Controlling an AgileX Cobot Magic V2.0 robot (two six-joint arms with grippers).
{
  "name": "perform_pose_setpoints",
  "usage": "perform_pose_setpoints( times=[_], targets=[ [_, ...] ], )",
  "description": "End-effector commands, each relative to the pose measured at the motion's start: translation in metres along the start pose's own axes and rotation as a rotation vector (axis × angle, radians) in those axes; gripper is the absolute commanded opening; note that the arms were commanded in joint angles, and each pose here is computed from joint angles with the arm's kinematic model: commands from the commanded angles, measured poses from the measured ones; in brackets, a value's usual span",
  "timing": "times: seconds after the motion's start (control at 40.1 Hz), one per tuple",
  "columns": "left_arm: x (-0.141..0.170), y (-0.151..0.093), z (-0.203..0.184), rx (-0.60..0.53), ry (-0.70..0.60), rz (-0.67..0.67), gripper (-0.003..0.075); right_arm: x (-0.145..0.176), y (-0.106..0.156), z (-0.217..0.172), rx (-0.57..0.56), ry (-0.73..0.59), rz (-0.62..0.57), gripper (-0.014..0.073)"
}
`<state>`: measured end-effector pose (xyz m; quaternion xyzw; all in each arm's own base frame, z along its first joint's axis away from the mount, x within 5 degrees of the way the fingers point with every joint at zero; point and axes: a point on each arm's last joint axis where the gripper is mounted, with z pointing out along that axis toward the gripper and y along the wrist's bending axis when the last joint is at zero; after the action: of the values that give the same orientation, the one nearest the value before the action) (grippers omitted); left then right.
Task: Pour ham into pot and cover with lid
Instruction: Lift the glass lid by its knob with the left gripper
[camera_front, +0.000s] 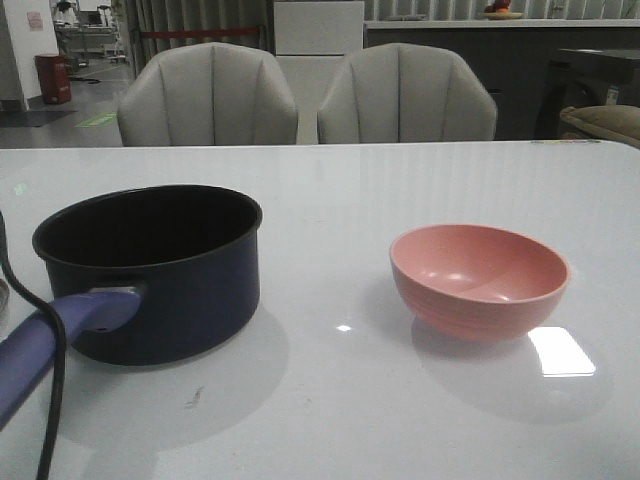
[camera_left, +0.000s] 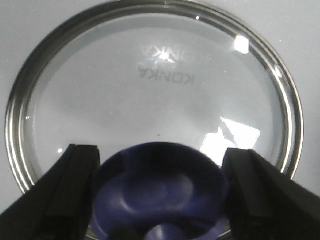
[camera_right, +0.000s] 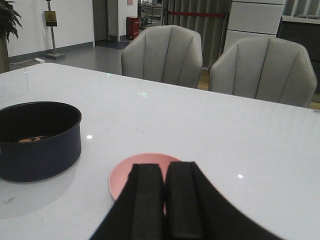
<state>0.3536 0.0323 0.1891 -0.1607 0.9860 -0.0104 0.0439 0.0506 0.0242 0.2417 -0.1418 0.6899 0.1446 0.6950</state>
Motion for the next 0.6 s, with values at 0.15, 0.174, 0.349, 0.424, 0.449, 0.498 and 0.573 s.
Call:
perform_pose_setpoints(
  times=[0.15,0.174,0.349,0.424,0.449,0.498,0.573],
  targets=[
    [-0.008,-0.005,-0.041,0.023,-0.073,0.006,0.0224,-0.016,-0.003,-0.001,0.032,-0.095,0.004,0.0159],
    [-0.009,-0.005,-0.045,0.026,-0.08,0.006,0.0224,-0.016,-0.003,-0.001,0.032,-0.095,0.004,0.0159],
    [-0.011,-0.017,-0.081,0.08,-0.196,0.043,0.0224,-0.016,-0.003,-0.001,0.032,-0.095,0.004,0.0159],
    [-0.011,-0.027,-0.1,0.1,-0.259,0.075,0.0224,-0.016,-0.003,-0.001,0.032,-0.095,0.004,0.0159],
    [-0.011,-0.032,-0.108,0.108,-0.282,0.092,0.0224,-0.016,-0.003,-0.001,0.032,-0.095,0.004,0.0159],
    [-0.009,-0.042,-0.123,0.124,-0.326,0.131,0.0224,-0.016,-0.003,-0.001,0.032,-0.095,0.004,0.0159],
    [-0.002,-0.058,-0.143,0.148,-0.371,0.196,0.0224,-0.016,-0.003,-0.001,0.032,-0.095,0.004,0.0159]
  ],
)
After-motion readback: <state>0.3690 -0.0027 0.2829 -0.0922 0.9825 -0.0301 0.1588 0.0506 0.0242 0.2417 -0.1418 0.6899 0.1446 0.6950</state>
